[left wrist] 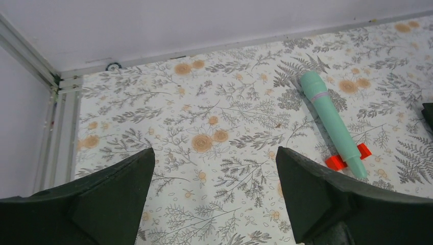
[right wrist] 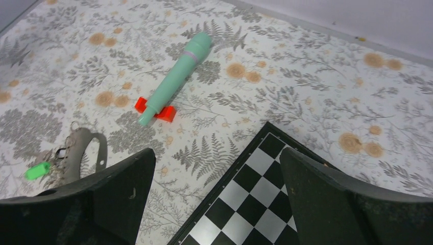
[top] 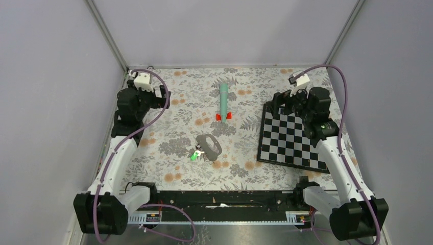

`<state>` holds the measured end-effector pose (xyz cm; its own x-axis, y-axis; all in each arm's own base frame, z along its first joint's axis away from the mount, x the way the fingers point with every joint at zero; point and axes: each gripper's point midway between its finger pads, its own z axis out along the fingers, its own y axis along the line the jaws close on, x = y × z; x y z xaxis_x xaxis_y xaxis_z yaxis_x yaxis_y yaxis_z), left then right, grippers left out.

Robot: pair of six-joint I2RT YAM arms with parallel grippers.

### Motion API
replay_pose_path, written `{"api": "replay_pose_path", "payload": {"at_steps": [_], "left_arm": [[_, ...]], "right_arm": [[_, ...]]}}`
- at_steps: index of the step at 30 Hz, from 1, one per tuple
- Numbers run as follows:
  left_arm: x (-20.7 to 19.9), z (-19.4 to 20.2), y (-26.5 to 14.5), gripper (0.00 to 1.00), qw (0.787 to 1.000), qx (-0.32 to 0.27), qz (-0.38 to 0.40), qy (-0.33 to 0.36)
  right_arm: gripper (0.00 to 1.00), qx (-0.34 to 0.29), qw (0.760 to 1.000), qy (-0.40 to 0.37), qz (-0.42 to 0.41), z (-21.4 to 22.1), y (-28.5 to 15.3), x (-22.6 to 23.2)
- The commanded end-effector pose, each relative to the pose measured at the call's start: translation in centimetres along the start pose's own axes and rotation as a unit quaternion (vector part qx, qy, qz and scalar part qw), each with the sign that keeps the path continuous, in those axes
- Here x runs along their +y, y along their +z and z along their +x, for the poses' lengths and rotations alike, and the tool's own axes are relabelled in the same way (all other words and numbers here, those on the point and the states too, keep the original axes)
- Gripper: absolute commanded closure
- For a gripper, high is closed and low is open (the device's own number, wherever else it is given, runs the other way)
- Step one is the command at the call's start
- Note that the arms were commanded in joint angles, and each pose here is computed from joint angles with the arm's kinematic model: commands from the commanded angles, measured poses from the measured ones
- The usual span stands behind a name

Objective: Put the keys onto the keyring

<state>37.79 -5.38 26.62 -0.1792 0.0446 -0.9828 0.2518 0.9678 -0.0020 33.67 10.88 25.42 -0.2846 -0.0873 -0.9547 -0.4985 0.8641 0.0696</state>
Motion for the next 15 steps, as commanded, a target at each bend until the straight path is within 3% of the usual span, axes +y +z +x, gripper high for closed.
{"api": "replay_pose_path", "payload": {"at_steps": [1, 7, 12, 15], "left_arm": [[0.6, -3.8, -2.4, 0.01, 0.998, -0.057, -0.017, 0.009], [-0.9, -4.7, -4.1, 0.01, 0.998, -0.050, 0.018, 0.020], [-2.2, -2.8, -3.6, 0.01, 0.996, -0.044, 0.054, -0.048], [-1.5, -2.3, -3.6, 0.01, 0.997, -0.035, 0.042, -0.045]], "right_arm": [[0.00, -0.045, 0.997, -0.015, 0.060, -2.8, -1.1, -1.8], [0.00, -0.053, 0.996, -0.035, 0.065, -2.7, -2.1, -1.7], [0.00, -0.056, 0.995, -0.042, 0.069, -2.4, -2.5, -1.7], [0.00, -0.054, 0.996, -0.035, 0.070, -2.4, -2.4, -1.9]]}}
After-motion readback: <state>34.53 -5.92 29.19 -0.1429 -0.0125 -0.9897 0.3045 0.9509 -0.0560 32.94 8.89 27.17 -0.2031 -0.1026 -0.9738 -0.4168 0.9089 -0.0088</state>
